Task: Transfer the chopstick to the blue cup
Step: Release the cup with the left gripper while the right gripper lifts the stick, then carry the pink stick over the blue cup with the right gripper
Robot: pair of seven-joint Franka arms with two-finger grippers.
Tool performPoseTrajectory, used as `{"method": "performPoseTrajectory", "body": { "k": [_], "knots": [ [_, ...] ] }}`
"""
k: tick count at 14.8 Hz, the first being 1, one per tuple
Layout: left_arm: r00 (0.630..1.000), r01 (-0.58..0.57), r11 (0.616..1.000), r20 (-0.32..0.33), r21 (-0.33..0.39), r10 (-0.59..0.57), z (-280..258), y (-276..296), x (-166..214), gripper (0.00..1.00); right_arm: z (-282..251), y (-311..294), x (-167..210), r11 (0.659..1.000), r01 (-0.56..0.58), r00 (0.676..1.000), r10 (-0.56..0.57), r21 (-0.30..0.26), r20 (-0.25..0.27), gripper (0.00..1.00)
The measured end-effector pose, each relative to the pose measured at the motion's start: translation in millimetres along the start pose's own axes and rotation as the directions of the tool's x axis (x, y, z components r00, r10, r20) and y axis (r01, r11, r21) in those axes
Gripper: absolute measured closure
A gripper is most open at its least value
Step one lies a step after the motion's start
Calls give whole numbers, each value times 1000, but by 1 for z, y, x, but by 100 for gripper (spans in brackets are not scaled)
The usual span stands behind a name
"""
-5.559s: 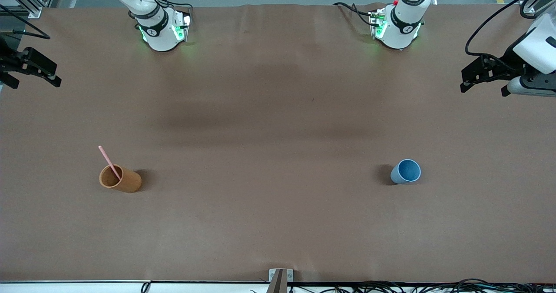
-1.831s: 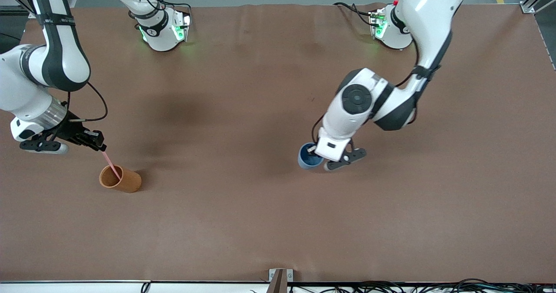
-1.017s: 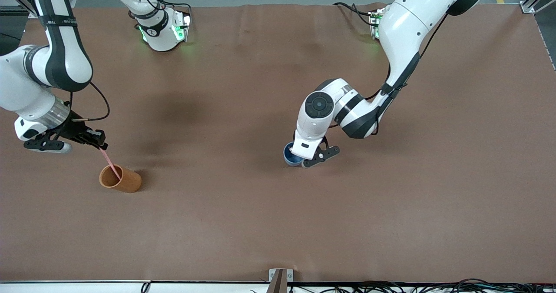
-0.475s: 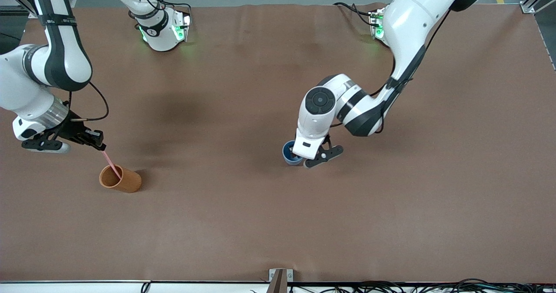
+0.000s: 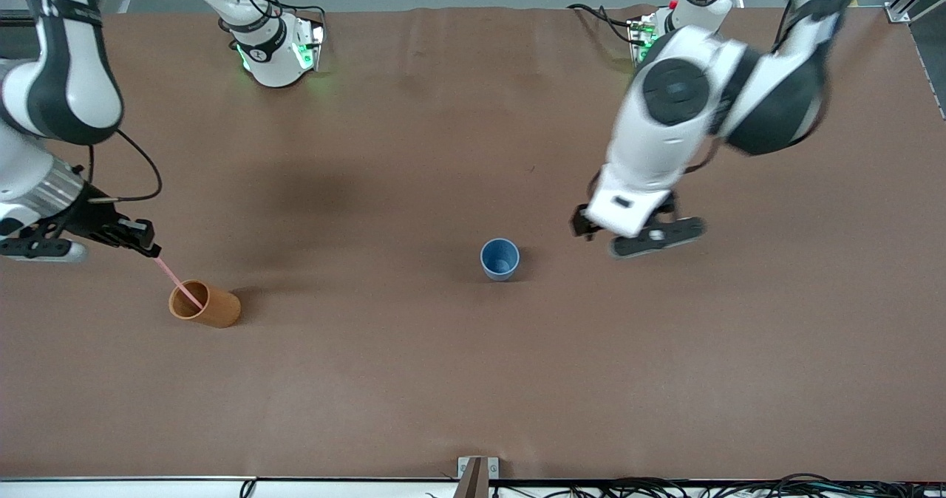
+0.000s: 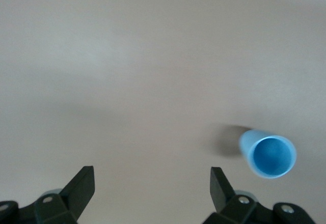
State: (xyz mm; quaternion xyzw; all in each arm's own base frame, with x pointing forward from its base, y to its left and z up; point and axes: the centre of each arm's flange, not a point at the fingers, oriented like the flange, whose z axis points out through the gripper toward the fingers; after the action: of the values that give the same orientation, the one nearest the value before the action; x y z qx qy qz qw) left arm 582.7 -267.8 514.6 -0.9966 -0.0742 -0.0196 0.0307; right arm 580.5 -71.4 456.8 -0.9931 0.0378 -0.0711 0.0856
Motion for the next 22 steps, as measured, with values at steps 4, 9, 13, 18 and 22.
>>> {"method": "performPoseTrajectory", "body": {
  "k": [4,9,13,18,22],
  "knots": [
    [984,-177,983,21,-51,178,-62,-129,21,0,-76,-12,7,999,23,996,-25,23,86,91],
    [956,-291,954,15,-64,293,-121,-221,-3,0,-136,-16,-10,997,38,979,-24,-70,201,91],
    [954,-298,952,29,-65,300,-117,-209,-11,0,-151,-14,-22,987,51,974,-15,-152,228,91],
    [958,-281,955,36,-96,285,-113,-207,-11,0,-145,-54,-25,981,5,975,39,-194,219,91],
    [951,-303,948,32,-98,307,-113,-216,-8,0,-133,-182,-38,967,-117,976,155,-226,155,91]
  ]
}}
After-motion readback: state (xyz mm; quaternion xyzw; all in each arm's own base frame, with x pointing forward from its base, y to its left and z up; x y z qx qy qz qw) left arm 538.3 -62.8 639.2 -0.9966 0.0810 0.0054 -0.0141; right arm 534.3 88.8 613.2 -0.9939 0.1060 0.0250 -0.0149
